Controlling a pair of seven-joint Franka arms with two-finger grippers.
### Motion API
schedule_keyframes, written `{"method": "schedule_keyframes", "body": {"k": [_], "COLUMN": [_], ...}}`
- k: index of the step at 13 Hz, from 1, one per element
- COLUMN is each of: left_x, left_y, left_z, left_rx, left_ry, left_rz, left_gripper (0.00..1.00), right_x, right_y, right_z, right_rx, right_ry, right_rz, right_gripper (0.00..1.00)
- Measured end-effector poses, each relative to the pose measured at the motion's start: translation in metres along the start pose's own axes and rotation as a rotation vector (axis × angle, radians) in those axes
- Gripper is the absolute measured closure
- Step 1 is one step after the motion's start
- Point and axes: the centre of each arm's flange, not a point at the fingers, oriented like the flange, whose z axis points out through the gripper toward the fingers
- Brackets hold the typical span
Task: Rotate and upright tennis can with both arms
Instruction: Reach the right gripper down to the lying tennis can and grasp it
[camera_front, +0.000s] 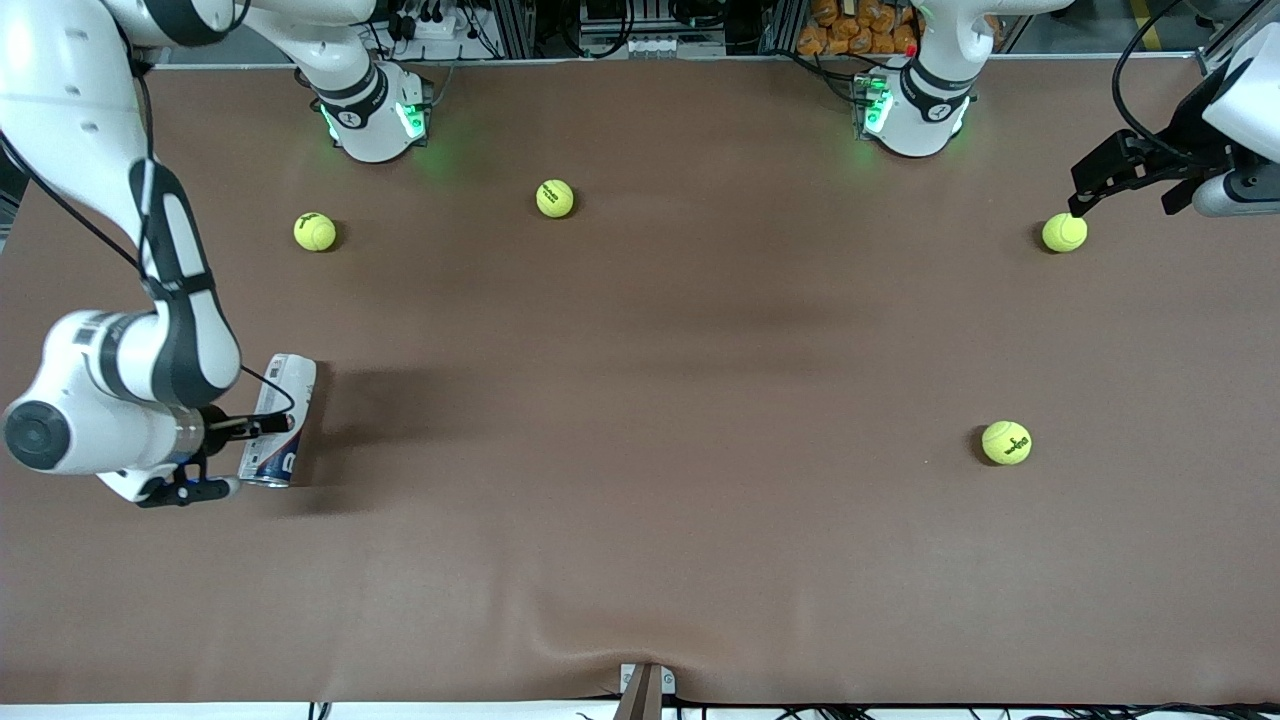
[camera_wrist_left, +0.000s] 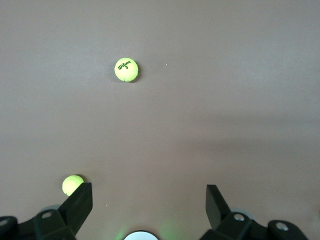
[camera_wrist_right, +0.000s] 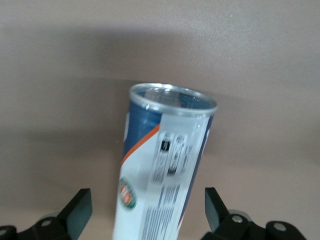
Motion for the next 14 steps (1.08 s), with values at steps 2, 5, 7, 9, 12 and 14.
{"method": "schedule_keyframes", "body": {"k": [2,5,7,9,12,14], "left_x": [0.000,0.000,0.000,-0.001,-0.001,0.000], "left_y": [0.000,0.000,0.001,0.003,0.005,0.006], "left_z": [0.000,0.001,0.002,0.002,0.002,0.003], "left_rx": [0.000,0.001,0.001,0.001,0.001,0.001], "left_ry": [-0.001,-0.004,-0.005,-0.005,-0.005,-0.007], "left_rz": [0.000,0.001,0.002,0.005,0.010,0.011], "left_gripper": [0.00,0.00,0.00,0.00,0.00,0.00], "right_x": [0.001,-0.001,-0.005,-0.007,-0.007,-0.007], "right_y": [0.003,0.002,0.002,0.003,0.003,0.003], "right_z": [0.013,0.032,0.050,0.061,0.065,0.060], "right_rx": [0.005,0.015,0.022,0.028,0.032,0.034], "right_ry": [-0.017,-0.057,-0.089,-0.110,-0.117,-0.111], "right_rz": [-0.005,-0.006,-0.006,-0.003,-0.026,-0.085], "right_gripper": [0.00,0.00,0.00,0.00,0.07,0.28]}}
